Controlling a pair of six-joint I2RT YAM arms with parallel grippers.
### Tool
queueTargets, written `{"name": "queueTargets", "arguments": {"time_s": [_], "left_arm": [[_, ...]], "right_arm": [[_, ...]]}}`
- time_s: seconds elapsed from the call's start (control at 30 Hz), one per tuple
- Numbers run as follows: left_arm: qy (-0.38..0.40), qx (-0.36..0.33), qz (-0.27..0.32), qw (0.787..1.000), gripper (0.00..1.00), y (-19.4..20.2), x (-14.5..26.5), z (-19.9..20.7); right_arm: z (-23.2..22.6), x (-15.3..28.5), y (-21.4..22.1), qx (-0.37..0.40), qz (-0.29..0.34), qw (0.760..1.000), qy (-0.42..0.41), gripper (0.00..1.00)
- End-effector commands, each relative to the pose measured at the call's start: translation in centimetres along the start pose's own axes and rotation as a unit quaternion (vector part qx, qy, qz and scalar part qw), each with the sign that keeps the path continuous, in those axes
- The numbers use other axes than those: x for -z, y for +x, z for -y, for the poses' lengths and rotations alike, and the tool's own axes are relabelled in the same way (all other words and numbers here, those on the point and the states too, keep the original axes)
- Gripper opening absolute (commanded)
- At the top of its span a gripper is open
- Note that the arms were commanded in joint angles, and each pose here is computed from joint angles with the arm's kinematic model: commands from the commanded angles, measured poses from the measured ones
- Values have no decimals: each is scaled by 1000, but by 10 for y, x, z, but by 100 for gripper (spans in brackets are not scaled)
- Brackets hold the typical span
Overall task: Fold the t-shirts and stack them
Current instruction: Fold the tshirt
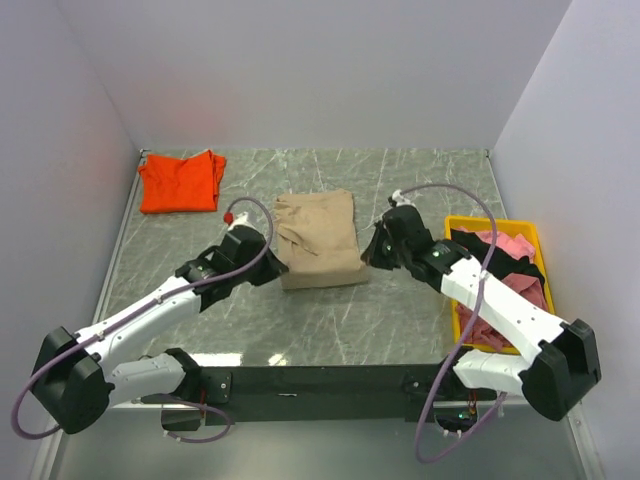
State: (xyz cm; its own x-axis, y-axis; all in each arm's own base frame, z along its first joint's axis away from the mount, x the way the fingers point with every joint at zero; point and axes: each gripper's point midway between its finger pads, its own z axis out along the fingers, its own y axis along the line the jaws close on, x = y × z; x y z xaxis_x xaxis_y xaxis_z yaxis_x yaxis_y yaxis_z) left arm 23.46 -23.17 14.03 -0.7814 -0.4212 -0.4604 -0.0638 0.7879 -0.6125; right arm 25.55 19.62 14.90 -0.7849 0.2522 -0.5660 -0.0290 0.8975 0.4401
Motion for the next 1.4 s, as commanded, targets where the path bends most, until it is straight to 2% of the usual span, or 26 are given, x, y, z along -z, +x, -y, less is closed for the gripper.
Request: {"name": "queueTargets", "arguments": {"time_s": [0.0,0.1,0.33,0.53,0.77,0.9,1.07,1.27,1.3,1.37], "left_arm": [[35,-18,92,995,1,-59,3,22],[28,-18,131,991,1,-93,-5,27],[9,-21,151,988,0,-144,-35,24],[12,-22,160,987,1,-185,-60,27],[17,-19,157,987,1,-222,-97,25],[-1,-7,127,992,1,-223,-131,7],[-20,5,123,992,1,-236,-155,-10],[-34,9,116,993,1,-244,-186,-25],[-42,10,107,993,4,-241,-194,-32],[-47,10,101,994,23,-243,-195,-30]], "right_arm": [[-14,1,-59,13,82,997,4,0],[-16,-7,-91,-1,111,994,16,0],[-25,-34,-148,-12,148,989,21,0],[-26,-63,-183,-5,154,988,21,0],[-11,-118,-200,-9,128,991,41,0],[-7,-147,-203,-9,102,994,36,0],[-2,-192,-205,-8,79,996,31,0],[4,-221,-210,-16,86,996,35,0],[4,-223,-210,-16,85,996,35,3],[4,-226,-212,-13,78,996,36,26]]}}
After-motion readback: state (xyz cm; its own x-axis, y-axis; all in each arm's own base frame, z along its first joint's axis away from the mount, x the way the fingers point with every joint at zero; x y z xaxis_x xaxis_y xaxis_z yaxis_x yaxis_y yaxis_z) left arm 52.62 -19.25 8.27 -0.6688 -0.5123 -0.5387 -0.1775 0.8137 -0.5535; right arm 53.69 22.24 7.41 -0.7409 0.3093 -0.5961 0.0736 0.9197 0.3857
